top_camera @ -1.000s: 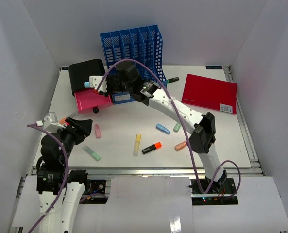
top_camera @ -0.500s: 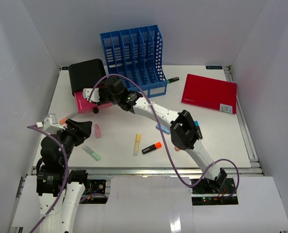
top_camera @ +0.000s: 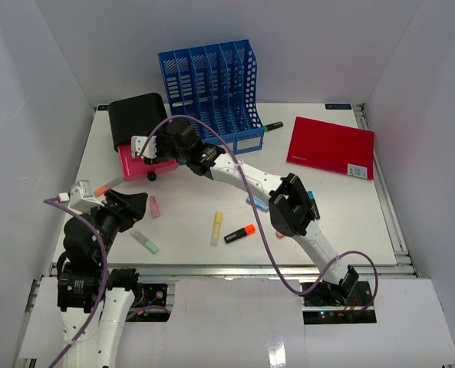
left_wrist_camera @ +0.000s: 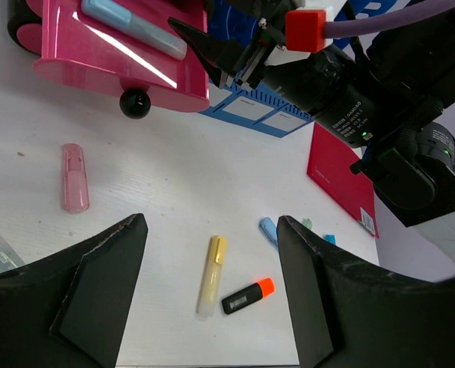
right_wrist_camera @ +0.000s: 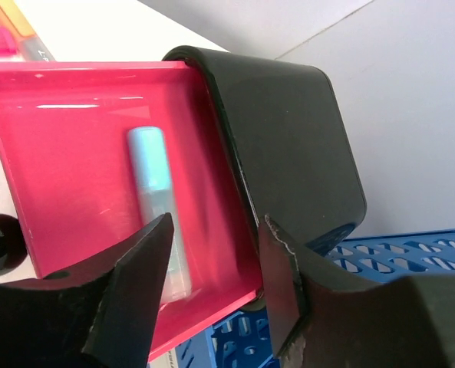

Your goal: Organize the desk

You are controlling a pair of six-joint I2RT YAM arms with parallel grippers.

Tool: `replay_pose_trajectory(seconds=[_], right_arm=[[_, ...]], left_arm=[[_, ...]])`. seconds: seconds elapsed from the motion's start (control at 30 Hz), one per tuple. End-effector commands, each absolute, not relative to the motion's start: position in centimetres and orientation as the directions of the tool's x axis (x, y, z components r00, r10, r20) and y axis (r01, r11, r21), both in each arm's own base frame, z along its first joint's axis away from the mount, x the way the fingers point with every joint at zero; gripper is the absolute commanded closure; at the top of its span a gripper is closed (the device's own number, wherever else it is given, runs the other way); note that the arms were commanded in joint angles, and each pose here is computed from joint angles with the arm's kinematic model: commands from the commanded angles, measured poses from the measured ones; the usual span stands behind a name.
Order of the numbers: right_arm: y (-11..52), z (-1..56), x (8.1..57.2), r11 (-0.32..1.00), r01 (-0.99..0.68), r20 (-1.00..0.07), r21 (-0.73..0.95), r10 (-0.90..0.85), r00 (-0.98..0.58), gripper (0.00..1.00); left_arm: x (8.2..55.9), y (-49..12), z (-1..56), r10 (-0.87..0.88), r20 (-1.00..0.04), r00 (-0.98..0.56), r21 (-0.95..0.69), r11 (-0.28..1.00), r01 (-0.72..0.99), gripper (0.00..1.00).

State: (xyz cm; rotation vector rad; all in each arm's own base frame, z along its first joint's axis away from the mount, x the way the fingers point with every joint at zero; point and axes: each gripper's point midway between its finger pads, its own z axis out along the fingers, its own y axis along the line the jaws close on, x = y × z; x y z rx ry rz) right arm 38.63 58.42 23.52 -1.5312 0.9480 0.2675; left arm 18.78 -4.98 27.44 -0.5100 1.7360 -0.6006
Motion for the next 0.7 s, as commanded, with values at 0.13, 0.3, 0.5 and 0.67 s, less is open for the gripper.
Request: replay_pose_trajectory(seconds=[0.13,0.3,0.5,0.67], right_arm=[[54.3,32.4,38.2,0.165,-0.784,-0.791,-0.598,-0.275,0.546,0.38],[46.9,33.0,33.9,-0.016,-0.955,-0.936,-0.297,-0.195,0.294,0.32],[34.7,26.8,31.8,-0.007,-0.999,-0.968,0.033,-0.251,-0.03,0.24],[27.2,21.8,30.8,0.15,-0.975,-0.937,0.164,-0.286,-0.202,0.24]], left_arm=[[19.2,-8.2,27.2,-0.559,-0.748,-0.357,-0.632,0.765,0.127,0.23],[19.9,-11.7,26.1,-0.494,-0.706,-0.508,-0.674,0.689,0.266,0.28],[21.7,-13.6,25.0,-0.473,-0.634,-0.612,-0.734,0.616,0.285,0.34],[22.5,-14.2,24.2,-0.468,-0.605,-0.645,-0.745,0.619,0.249,0.36]])
